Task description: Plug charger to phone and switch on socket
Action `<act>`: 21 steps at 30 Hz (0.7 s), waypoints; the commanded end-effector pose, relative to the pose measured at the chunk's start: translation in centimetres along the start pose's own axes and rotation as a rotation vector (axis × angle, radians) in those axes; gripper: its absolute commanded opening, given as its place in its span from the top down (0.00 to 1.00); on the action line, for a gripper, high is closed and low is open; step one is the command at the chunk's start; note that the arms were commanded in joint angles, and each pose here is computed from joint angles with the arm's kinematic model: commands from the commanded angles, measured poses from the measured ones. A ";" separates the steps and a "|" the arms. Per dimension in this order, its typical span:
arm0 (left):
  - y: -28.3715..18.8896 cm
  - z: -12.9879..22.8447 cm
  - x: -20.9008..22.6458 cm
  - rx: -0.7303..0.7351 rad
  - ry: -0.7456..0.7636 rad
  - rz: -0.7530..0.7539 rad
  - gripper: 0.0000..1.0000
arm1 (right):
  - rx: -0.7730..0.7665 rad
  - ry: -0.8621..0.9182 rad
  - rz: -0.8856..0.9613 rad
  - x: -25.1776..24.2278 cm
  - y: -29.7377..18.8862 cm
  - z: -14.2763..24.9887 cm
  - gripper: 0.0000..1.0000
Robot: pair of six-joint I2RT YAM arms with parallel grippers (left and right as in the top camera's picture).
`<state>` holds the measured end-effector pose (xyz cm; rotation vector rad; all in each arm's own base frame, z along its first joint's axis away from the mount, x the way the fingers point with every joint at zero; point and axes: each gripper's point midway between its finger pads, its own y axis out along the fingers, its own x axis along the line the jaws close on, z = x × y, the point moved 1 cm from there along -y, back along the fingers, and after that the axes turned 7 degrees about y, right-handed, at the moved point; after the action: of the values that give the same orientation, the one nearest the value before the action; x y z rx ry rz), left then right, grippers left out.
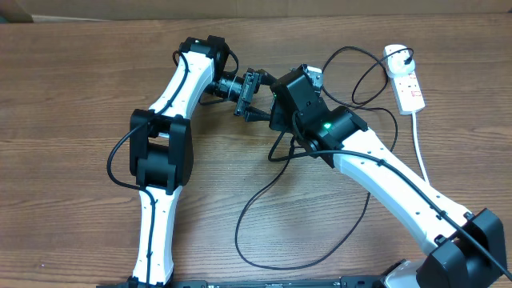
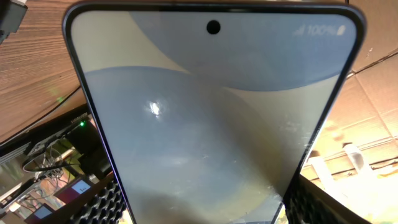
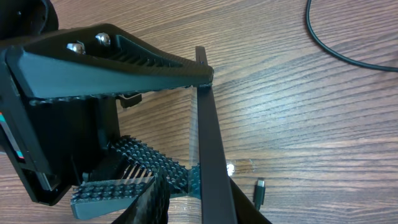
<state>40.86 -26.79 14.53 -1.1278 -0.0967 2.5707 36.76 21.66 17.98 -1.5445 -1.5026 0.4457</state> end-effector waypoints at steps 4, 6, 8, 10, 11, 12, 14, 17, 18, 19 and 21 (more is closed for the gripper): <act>0.0 1.3 -1.6 0.003 0.057 0.012 0.32 | -0.033 0.013 -0.011 0.6 -0.5 -1.0 0.76; 0.0 1.0 -1.4 -0.010 0.059 -0.004 0.32 | -0.032 0.013 -0.011 0.6 -0.5 -1.0 0.76; 0.0 0.9 -1.2 -0.019 0.060 -0.016 0.31 | -0.032 0.013 -0.011 0.6 -0.5 -1.0 0.76; 0.0 0.9 -1.1 -0.020 0.063 -0.018 0.31 | -0.032 0.013 -0.011 0.6 -0.5 -1.0 0.77; 0.0 0.9 -1.1 -0.020 0.064 -0.017 0.31 | -0.031 0.013 -0.012 0.6 -0.5 -1.0 0.78; 0.0 0.9 -1.2 -0.020 0.063 -0.017 0.31 | -0.028 0.013 -0.015 0.6 -0.5 -0.9 0.78; 0.0 0.9 -1.2 -0.017 0.063 -0.013 0.31 | -0.015 0.013 -0.026 0.8 -0.5 -0.7 0.79; 0.0 1.0 -1.3 -0.013 0.063 -0.008 0.31 | -0.010 0.013 -0.030 0.9 -0.5 -0.6 0.80; 0.0 1.0 -1.3 -0.012 0.063 -0.007 0.30 | -0.010 0.013 -0.030 0.9 -0.5 -0.6 0.80; 0.0 1.0 -1.3 -0.011 0.063 -0.005 0.31 | -0.010 0.014 -0.030 0.9 -0.5 -0.6 0.81; 0.0 1.2 -1.5 -0.002 0.063 0.007 0.31 | -0.009 0.013 -0.029 0.8 -0.5 -0.6 0.85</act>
<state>40.94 -26.65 13.82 -1.1437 -0.1473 2.5386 36.71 21.68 17.95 -1.5403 -1.4972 0.4426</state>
